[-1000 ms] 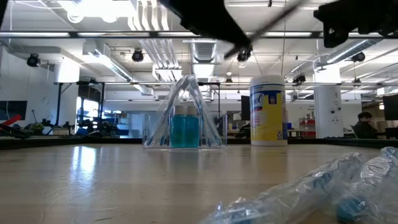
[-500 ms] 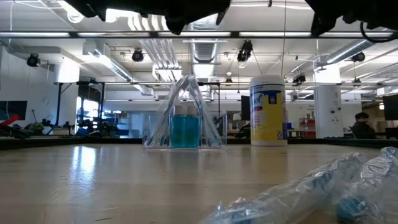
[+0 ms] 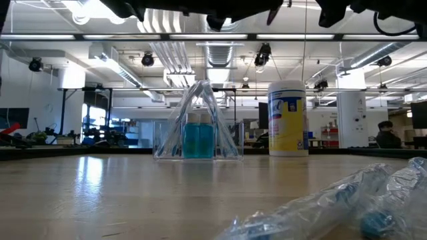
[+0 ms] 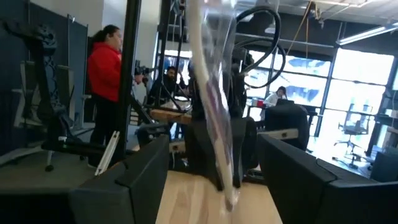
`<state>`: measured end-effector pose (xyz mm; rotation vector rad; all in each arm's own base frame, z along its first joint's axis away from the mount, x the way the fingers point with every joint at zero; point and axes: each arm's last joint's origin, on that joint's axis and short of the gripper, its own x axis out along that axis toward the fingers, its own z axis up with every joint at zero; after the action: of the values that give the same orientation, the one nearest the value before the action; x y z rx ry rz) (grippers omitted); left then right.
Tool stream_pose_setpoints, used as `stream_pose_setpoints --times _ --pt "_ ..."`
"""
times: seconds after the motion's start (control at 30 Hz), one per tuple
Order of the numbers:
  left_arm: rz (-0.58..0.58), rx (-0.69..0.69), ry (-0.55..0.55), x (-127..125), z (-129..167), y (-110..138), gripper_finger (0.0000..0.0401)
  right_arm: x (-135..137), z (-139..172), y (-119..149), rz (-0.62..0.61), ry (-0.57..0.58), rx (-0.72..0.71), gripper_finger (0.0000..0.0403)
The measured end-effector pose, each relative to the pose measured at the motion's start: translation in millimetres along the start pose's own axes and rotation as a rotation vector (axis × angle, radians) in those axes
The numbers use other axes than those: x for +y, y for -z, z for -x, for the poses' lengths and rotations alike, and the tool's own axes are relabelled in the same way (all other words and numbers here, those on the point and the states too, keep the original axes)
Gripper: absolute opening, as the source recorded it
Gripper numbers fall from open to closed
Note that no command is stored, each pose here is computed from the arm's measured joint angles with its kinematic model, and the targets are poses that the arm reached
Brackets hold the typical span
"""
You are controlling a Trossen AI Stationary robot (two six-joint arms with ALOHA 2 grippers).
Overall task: Pick & Place toothbrushing station
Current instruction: Put the purple toothbrush into the transparent organizer
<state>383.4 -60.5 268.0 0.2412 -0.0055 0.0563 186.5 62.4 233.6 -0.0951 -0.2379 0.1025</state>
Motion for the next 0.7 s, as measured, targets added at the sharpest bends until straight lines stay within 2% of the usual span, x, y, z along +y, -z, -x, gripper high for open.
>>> stream_pose_setpoints --times 0.47,0.6,0.7 --pt "-0.031 0.023 0.001 -7 -24 9 0.0018 0 0 3 -0.013 0.002 -0.032 0.02" --pt "-0.03 0.018 0.0 -7 -24 8 0.0018 0 0 4 -0.007 0.001 -0.029 0.0169" --pt "-0.03 0.018 0.0 -7 -24 8 0.0018 1 0 5 -0.005 -0.003 -0.021 0.0128"
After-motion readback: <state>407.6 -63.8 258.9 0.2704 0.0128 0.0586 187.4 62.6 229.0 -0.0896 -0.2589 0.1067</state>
